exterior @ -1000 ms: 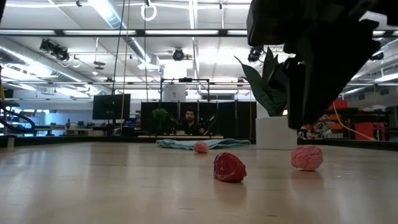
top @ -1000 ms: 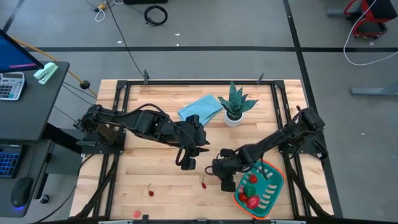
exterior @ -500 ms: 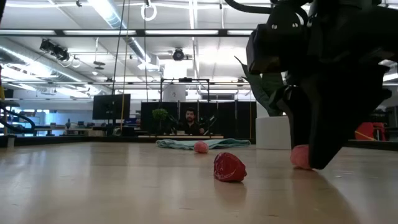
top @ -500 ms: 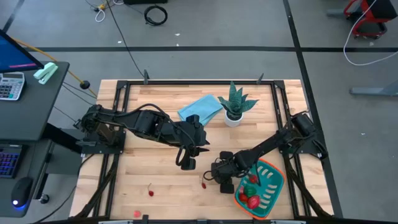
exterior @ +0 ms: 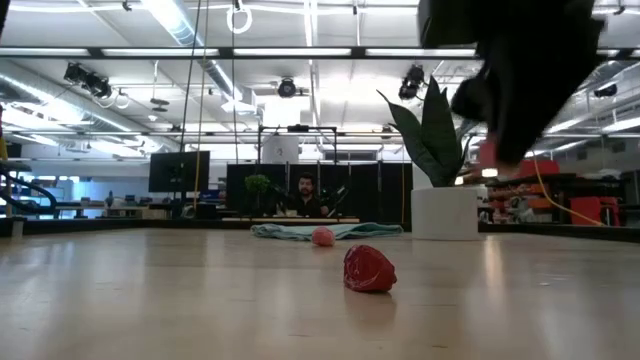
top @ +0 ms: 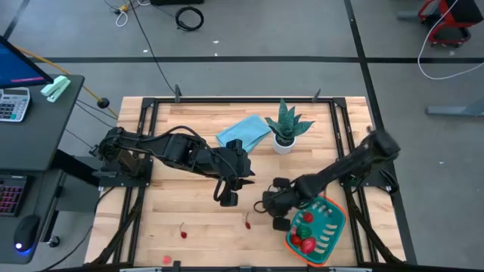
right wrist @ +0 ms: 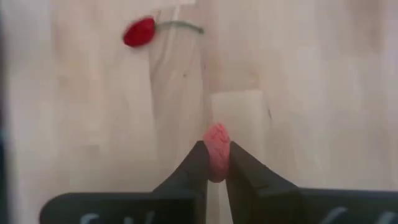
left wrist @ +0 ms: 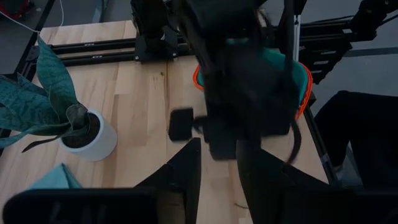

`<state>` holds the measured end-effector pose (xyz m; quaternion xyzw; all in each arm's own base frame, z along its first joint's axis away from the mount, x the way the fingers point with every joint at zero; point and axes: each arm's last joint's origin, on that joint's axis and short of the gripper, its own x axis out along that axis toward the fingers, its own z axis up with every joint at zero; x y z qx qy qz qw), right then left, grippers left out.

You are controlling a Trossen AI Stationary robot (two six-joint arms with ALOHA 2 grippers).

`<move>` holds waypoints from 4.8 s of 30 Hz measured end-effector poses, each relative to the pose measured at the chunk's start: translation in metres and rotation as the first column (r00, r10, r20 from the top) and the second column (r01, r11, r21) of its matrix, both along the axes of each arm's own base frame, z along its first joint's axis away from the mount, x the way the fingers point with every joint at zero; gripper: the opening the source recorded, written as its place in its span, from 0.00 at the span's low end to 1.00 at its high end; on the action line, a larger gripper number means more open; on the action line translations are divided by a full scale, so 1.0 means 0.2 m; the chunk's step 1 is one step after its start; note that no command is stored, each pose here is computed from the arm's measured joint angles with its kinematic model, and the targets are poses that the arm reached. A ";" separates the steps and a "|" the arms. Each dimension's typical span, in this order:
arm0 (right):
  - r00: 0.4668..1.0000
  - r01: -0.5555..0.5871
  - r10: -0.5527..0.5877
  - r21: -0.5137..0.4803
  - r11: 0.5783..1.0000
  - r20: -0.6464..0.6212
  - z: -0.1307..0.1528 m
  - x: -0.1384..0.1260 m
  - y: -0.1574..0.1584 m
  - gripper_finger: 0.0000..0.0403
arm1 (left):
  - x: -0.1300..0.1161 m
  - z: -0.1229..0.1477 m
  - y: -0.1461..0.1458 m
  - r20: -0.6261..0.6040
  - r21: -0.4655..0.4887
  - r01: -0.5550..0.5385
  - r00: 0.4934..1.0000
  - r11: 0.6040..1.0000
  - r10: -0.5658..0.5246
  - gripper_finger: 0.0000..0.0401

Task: Pick and placing Produce into tupperware
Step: Put the middle apricot into the basket, then put the top apricot into the basket

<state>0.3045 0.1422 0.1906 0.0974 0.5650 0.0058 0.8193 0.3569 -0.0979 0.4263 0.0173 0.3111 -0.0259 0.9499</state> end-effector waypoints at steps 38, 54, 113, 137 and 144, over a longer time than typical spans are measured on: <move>0.988 0.152 -0.152 -0.036 0.988 0.008 0.28 -0.37 0.17 0.41 | 0.00 -0.01 0.00 -0.013 -0.018 -0.018 1.000 1.000 0.018 0.26; 0.973 0.140 -0.086 -0.251 0.958 0.214 0.08 0.16 -0.32 0.40 | 0.00 -0.01 0.00 -0.016 -0.021 -0.021 1.000 1.000 0.021 0.23; 0.994 0.077 -0.046 -0.321 0.944 0.103 0.00 0.18 -0.45 0.06 | 0.00 -0.05 0.18 -0.132 0.017 -0.114 0.985 0.993 0.116 0.18; 0.998 0.053 -0.044 -0.224 0.973 0.048 0.16 -0.66 0.38 0.14 | -0.22 -0.25 -0.36 -0.507 -0.171 -0.393 0.822 0.904 0.261 0.09; 0.999 0.031 -0.038 -0.274 0.961 -0.018 0.07 -0.58 0.37 0.26 | -0.31 -0.41 -0.69 -0.509 -0.088 -0.475 0.777 0.876 0.371 0.12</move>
